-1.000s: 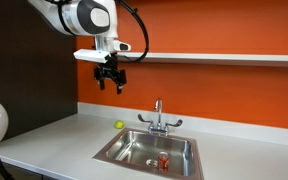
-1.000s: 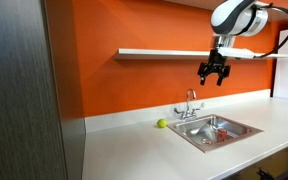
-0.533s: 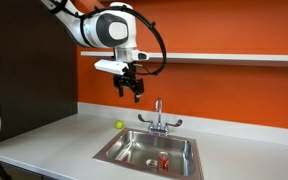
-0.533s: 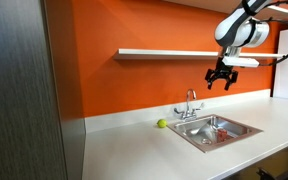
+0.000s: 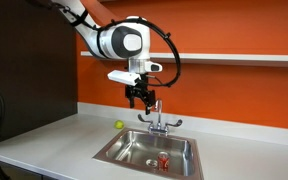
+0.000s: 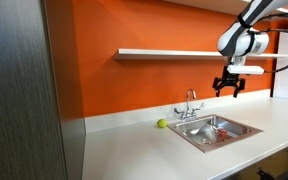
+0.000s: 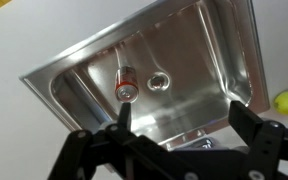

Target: Move the can to the counter on the left

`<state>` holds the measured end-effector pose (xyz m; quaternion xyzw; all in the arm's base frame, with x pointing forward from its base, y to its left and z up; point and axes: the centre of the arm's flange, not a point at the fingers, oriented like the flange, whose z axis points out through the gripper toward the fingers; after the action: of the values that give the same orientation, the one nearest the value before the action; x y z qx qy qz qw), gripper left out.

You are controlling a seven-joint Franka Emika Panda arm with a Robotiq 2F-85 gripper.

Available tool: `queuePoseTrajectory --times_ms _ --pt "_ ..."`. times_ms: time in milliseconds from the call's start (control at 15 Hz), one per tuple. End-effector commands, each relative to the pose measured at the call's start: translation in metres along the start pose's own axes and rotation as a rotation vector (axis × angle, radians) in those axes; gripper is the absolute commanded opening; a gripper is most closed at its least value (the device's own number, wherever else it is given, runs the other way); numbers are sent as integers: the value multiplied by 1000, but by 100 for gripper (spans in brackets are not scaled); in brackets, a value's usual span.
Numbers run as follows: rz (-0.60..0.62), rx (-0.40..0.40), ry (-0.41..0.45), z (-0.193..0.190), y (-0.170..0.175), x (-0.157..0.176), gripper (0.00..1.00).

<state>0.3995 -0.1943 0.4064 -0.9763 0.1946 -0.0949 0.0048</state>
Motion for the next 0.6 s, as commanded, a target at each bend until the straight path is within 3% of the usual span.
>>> queuePoseTrajectory --times_ms 0,533 --pt "-6 -12 -50 26 15 18 100" --pt "-12 -19 -129 80 27 31 100"
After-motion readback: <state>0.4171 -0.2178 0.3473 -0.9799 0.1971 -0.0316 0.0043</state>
